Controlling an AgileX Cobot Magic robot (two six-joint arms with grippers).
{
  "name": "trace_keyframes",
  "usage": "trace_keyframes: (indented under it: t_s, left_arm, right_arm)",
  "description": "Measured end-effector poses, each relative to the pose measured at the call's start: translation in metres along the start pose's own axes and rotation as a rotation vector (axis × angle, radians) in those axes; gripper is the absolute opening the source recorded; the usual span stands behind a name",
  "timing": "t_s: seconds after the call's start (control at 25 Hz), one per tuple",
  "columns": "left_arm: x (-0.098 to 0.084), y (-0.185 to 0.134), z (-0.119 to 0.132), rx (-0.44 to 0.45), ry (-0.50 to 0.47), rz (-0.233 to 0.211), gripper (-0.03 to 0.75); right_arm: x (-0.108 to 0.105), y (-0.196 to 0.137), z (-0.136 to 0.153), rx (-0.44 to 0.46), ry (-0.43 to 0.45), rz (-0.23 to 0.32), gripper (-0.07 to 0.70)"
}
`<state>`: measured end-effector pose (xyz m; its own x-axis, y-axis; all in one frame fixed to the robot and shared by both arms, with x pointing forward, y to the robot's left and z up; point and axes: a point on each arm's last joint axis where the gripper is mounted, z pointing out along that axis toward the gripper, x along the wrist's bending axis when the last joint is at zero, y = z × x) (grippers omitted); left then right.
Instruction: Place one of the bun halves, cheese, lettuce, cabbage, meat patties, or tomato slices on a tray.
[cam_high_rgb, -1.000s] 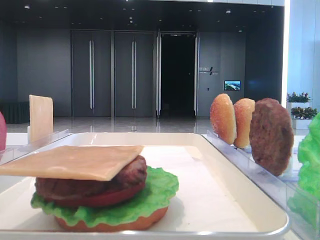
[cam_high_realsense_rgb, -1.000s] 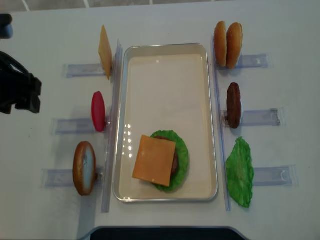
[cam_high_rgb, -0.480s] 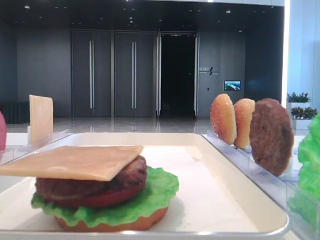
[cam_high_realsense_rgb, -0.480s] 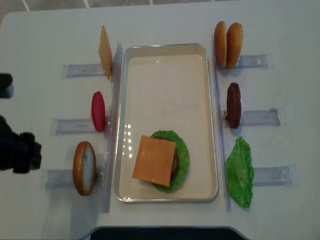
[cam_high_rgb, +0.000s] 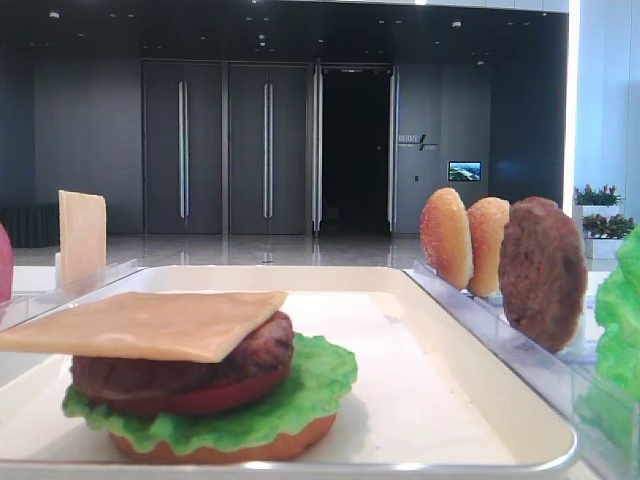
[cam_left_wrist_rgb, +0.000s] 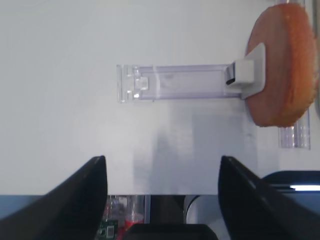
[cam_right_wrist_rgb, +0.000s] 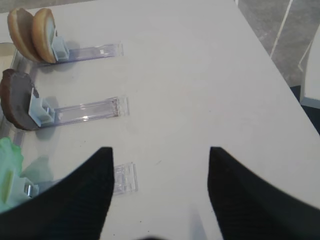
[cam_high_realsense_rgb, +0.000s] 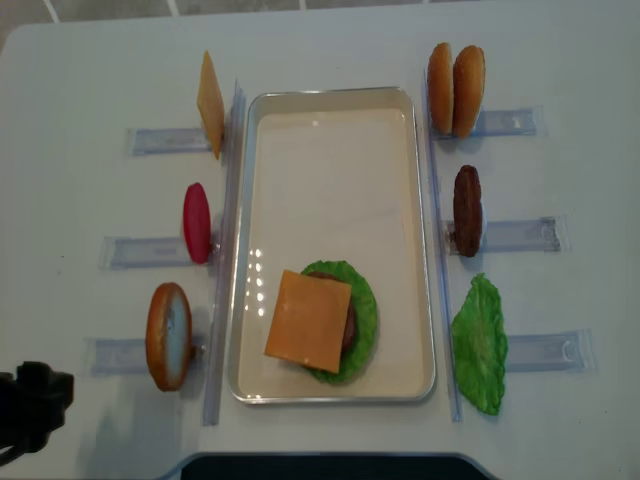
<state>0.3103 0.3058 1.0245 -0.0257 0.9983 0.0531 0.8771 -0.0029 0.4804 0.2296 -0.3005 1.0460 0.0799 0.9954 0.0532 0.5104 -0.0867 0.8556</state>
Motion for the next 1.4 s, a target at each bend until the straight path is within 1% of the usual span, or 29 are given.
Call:
trace_keyframes:
  t_s: [0.44,0.6,0.92,1.4]
  left_arm:
    - [0.003,-0.033,-0.037,-0.347,-0.013,-0.026,0.526]
    - [0.004,-0.045,-0.044,-0.431,-0.015,-0.033,0.526]
    - [0.005,-0.059,-0.052,-0.533,-0.021,-0.042,0.526]
    - [0.005,-0.060,-0.052,-0.537,-0.022,-0.044,0.519]
  right_arm:
    - [0.000,0.000,0.000,0.000,0.000,0.000,0.426]
    - [0.000,0.000,0.000,0.000,0.000,0.000,0.426]
    - [0.000,0.000,0.000,0.000,0.000,0.000,0.426]
    - [0.000,0.000,0.000,0.000,0.000,0.000,0.426]
